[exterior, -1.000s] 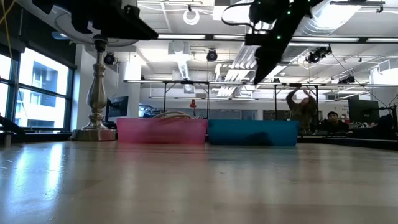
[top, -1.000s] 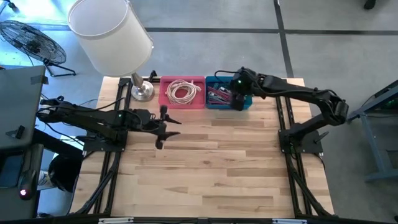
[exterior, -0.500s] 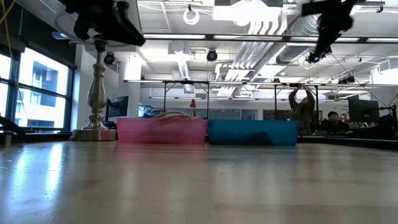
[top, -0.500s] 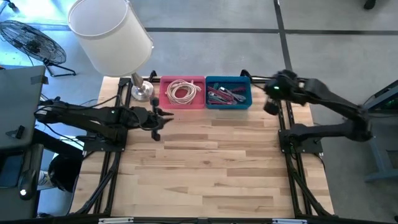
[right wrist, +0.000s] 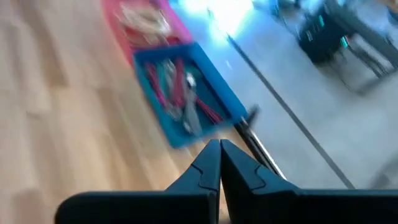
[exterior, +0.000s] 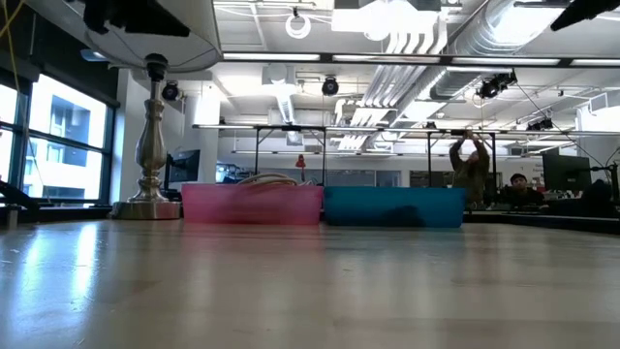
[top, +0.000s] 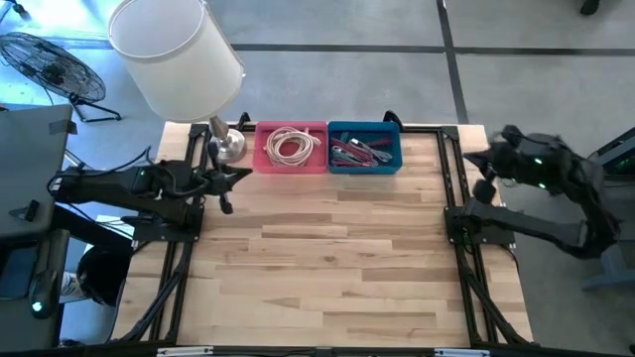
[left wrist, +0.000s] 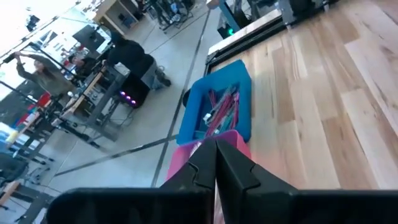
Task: Pick & Place USB Port
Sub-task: Return to Home Position
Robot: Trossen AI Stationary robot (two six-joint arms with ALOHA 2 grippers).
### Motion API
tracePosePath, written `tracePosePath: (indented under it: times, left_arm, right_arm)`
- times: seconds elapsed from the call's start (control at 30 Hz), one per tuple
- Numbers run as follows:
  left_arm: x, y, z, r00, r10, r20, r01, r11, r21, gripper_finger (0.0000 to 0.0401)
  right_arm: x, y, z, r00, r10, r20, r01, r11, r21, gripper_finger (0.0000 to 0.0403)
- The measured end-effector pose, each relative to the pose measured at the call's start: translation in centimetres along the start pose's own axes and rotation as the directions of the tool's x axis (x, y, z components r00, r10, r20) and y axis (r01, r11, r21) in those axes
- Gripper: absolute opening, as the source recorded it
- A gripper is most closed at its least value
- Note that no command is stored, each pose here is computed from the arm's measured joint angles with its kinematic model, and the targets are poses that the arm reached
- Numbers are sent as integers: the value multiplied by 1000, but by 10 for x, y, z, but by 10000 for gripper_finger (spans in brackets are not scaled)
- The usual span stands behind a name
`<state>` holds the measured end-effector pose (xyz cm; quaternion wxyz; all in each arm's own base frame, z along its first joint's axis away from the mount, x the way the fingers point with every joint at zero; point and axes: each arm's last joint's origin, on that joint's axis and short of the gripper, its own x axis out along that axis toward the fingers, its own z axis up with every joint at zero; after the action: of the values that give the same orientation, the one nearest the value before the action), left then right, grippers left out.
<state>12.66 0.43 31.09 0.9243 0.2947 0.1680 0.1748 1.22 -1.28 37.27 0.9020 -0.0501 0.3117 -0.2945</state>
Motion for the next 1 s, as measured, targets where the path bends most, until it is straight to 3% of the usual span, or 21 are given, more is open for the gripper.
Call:
tracePosePath:
  times: [0.13, 0.23, 0.37, 0.53, 0.57, 0.67, 0.87, 1.0]
  left_arm:
    - [-4, -10, -20, 999, 18, 47, -15, 998, -66, 1]
    - [-5, -18, -30, 979, 17, 204, 11, 991, -137, 1]
    - [-7, -27, -41, 931, 22, 365, 47, 982, -181, 0]
    - [-2, -40, -54, 924, -37, 382, 113, 977, -178, 0]
    - [-1, -43, -56, 922, -56, 383, 130, 977, -169, 0]
    - [2, -50, -60, 907, -97, 410, 173, 973, -154, 0]
    - [4, -54, -61, 882, -133, 452, 225, 962, -155, 0]
    - [3, -54, -60, 874, -135, 467, 224, 964, -140, 0]
  right_arm:
    - [-12, 7, -26, 985, 83, 150, -85, 996, 8, 1]
    - [-11, 14, -42, 954, 179, 241, -188, 982, 12, 1]
    - [1, 24, -52, 875, 328, 356, -345, 939, -16, 0]
    - [30, 36, -60, 783, 470, 408, -484, 872, -77, 0]
    - [32, 36, -58, 776, 477, 412, -490, 868, -81, 0]
    - [35, 37, -49, 675, 509, 534, -522, 841, -143, 0]
    - [69, 46, -51, 575, 573, 585, -631, 765, -130, 0]
    - [108, 56, -63, 531, 564, 632, -658, 745, -112, 0]
